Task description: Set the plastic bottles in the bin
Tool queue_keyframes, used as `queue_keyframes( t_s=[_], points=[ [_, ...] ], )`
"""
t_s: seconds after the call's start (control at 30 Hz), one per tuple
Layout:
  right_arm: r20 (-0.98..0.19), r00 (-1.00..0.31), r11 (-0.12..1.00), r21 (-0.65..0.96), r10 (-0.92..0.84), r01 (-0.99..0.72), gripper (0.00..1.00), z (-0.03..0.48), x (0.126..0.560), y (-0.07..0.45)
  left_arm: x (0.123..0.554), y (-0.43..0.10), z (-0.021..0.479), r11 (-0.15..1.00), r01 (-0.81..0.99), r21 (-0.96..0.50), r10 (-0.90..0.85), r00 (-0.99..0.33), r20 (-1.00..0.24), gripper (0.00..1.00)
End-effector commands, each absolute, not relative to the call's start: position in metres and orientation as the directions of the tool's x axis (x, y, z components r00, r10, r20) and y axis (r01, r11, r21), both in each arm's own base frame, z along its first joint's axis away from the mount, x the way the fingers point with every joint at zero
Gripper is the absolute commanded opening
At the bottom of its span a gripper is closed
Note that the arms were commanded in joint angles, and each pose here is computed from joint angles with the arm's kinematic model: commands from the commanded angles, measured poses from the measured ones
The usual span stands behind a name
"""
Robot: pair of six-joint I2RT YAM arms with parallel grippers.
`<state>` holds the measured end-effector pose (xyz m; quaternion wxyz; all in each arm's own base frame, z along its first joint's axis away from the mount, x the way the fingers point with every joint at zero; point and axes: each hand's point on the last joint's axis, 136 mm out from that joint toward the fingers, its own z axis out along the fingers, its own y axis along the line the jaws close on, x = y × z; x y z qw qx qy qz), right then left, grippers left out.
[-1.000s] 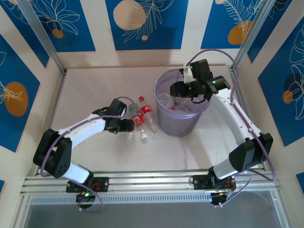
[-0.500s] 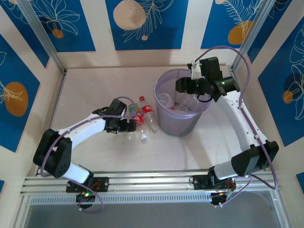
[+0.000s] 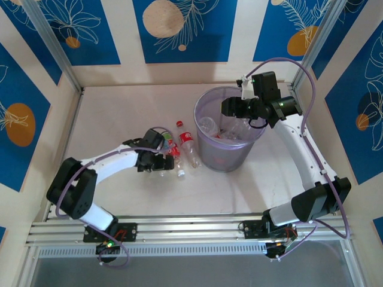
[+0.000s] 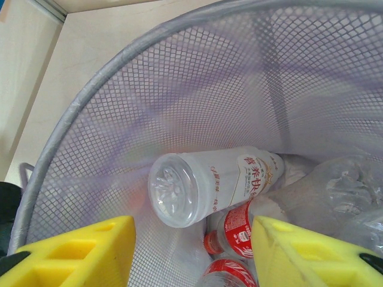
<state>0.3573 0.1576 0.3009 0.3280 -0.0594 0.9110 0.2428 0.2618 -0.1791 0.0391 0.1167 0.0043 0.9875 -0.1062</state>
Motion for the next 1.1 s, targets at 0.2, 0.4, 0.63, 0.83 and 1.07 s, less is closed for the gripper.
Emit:
queue_keyframes(
  t_s=[0.2, 0.4, 0.63, 0.83, 1.07],
  points=[
    [-0.625, -0.779, 0.864, 0.418, 0.05, -0.279, 0.54, 0.301, 0.356, 0.159, 0.247, -0.161, 0.033, 0.992, 0.014, -0.126, -0.013, -0.978, -0.206, 0.82],
    [-0.63, -0.775, 0.861, 0.419, 0.048, -0.287, 0.54, 0.304, 0.355, 0.161, 0.255, -0.163, 0.044, 0.99, 0.037, -0.138, 0.0, -0.967, -0.254, 0.68],
    [-0.639, -0.767, 0.857, 0.424, 0.055, -0.292, 0.54, 0.321, 0.348, 0.16, 0.275, -0.175, 0.083, 0.973, 0.161, -0.167, 0.083, -0.915, -0.396, 0.57],
    [-0.662, -0.747, 0.785, 0.494, 0.061, -0.374, 0.54, 0.36, 0.333, 0.188, 0.296, -0.194, 0.151, 0.915, 0.357, -0.186, 0.173, -0.767, -0.618, 0.39],
    [-0.682, -0.731, 0.713, 0.52, 0.015, -0.471, 0.54, 0.381, 0.324, 0.239, 0.292, -0.224, 0.218, 0.799, 0.529, -0.287, 0.126, -0.613, -0.78, 0.17]
  ],
)
